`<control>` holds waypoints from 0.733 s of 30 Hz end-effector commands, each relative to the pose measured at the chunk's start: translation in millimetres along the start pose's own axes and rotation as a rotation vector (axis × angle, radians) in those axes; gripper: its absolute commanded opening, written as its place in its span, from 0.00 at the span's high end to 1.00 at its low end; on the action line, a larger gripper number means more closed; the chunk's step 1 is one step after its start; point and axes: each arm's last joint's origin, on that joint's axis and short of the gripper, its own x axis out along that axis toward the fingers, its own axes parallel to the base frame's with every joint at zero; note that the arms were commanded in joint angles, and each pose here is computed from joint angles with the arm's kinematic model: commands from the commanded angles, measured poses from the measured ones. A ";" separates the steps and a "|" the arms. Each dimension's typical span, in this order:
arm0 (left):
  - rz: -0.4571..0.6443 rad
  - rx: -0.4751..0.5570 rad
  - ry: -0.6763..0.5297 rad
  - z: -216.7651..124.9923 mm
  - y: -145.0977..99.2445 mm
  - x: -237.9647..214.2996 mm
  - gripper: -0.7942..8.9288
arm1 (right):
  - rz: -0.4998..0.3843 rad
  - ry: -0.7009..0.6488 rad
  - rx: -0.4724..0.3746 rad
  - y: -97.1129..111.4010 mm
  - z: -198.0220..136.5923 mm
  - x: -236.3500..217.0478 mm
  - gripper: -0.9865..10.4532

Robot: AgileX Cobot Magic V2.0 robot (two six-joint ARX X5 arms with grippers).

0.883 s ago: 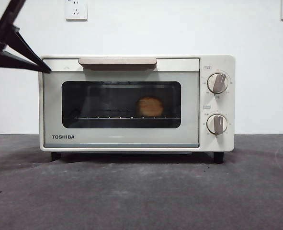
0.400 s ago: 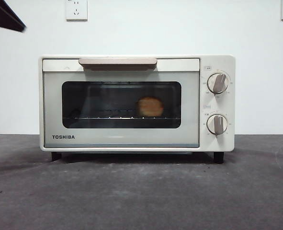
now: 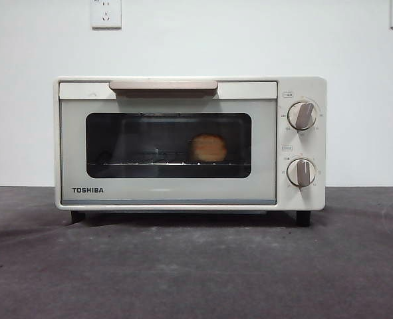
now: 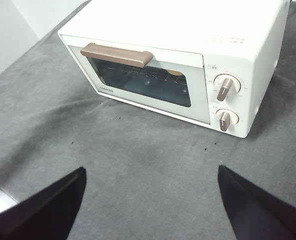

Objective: The left arm flap open the oven, the right arm pick bread and place it into oven, the left arm flap close the oven

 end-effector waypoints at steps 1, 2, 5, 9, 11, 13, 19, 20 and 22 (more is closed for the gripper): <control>0.005 0.084 -0.043 2.1 -6.0 -9.8 0.91 | 0.011 -0.019 -0.020 2.0 4.2 -2.6 0.55; 0.006 0.095 -0.052 1.6 -7.3 -12.0 0.91 | 0.012 -0.019 -0.020 2.0 4.2 -2.6 0.55; 0.001 0.120 -0.070 0.2 -10.5 -17.0 0.91 | 0.012 -0.019 -0.026 2.0 4.2 -2.6 0.55; -0.006 0.134 -0.073 -0.6 -11.9 -18.4 0.91 | 0.011 -0.018 -0.050 1.9 4.1 -2.6 0.69; -0.006 0.133 -0.071 -0.4 -11.6 -17.8 0.91 | 0.011 -0.015 -0.066 1.9 3.8 -2.6 0.93; -0.006 0.131 -0.067 -0.3 -11.2 -16.9 0.91 | 0.010 -0.015 -0.084 1.9 3.9 -2.5 0.90; -0.006 0.132 -0.069 -0.2 -11.4 -17.4 0.91 | 0.011 -0.021 -0.086 1.9 4.1 -3.1 0.90; -0.006 0.132 -0.069 -0.2 -11.4 -17.4 0.91 | 0.011 -0.023 -0.086 2.0 4.3 -3.1 0.90; -0.006 0.132 -0.069 -0.2 -11.4 -17.4 0.91 | 0.012 -0.025 -0.086 2.1 4.5 -3.1 0.90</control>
